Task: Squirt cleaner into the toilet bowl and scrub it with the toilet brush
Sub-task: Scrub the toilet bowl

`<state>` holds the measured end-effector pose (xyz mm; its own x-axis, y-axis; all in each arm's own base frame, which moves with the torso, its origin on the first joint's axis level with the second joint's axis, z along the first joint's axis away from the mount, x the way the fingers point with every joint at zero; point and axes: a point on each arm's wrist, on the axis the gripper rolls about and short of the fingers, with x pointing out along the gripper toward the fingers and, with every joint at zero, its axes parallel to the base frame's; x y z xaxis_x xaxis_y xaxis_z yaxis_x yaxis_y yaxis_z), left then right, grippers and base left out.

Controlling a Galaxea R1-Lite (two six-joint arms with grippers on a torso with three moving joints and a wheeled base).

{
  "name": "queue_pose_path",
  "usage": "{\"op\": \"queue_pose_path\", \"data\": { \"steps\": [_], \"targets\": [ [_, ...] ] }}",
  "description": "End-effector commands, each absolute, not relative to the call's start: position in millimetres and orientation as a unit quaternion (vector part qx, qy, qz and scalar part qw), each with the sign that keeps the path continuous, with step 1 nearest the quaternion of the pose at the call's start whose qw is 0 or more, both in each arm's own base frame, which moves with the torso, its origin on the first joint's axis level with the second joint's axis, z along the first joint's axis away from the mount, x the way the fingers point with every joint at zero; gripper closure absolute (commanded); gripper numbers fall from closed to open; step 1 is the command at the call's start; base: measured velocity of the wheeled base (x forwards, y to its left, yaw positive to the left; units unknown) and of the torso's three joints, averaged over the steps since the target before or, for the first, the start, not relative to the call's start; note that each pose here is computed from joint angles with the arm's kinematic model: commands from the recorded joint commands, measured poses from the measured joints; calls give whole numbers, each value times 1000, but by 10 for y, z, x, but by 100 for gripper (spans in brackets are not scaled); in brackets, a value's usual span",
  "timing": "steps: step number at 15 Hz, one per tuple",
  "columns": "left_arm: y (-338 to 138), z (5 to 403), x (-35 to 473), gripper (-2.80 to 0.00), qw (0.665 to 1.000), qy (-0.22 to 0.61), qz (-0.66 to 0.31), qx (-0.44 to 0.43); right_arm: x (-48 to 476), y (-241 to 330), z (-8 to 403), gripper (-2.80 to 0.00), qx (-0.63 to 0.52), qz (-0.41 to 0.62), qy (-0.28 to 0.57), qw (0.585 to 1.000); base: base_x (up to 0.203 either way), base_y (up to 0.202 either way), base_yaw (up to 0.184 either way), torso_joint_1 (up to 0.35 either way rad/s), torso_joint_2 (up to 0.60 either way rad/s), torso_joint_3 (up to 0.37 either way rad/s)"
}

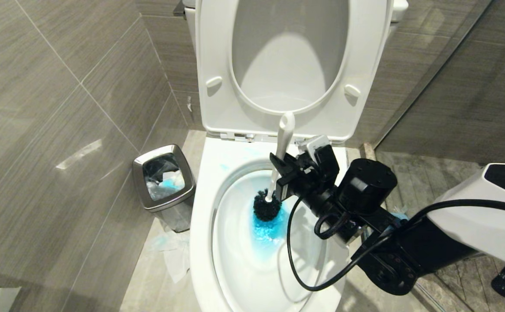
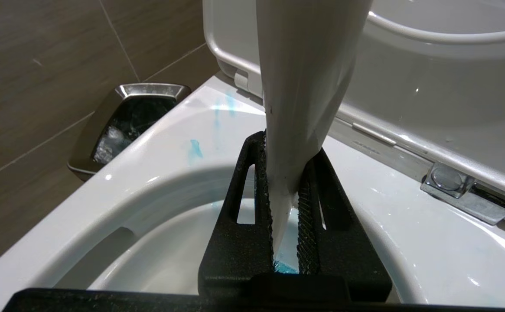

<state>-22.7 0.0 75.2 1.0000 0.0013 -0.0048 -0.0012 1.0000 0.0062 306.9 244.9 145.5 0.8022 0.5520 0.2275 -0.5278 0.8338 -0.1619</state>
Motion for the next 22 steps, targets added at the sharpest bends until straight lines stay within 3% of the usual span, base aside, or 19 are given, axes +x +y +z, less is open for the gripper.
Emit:
{"op": "queue_pose_path", "data": {
  "steps": [1,5,11,18,22],
  "targets": [
    [0,752,-227,0,1000,2,1,3,3156,2514,1255,0,-56,286,-119,949,0,0,0,0,0,0],
    [0,752,-227,0,1000,2,1,3,3357,2598,911,0,-66,281,-95,953,0,0,0,0,0,0],
    [0,752,-227,0,1000,2,1,3,3413,2567,810,0,-67,275,-83,956,0,0,0,0,0,0],
    [0,752,-227,0,1000,2,1,3,2881,2242,1646,0,-35,277,-143,949,0,0,0,0,0,0],
    [0,752,-227,0,1000,2,1,3,2683,2100,1644,0,-41,283,-125,950,0,0,0,0,0,0]
  ]
}}
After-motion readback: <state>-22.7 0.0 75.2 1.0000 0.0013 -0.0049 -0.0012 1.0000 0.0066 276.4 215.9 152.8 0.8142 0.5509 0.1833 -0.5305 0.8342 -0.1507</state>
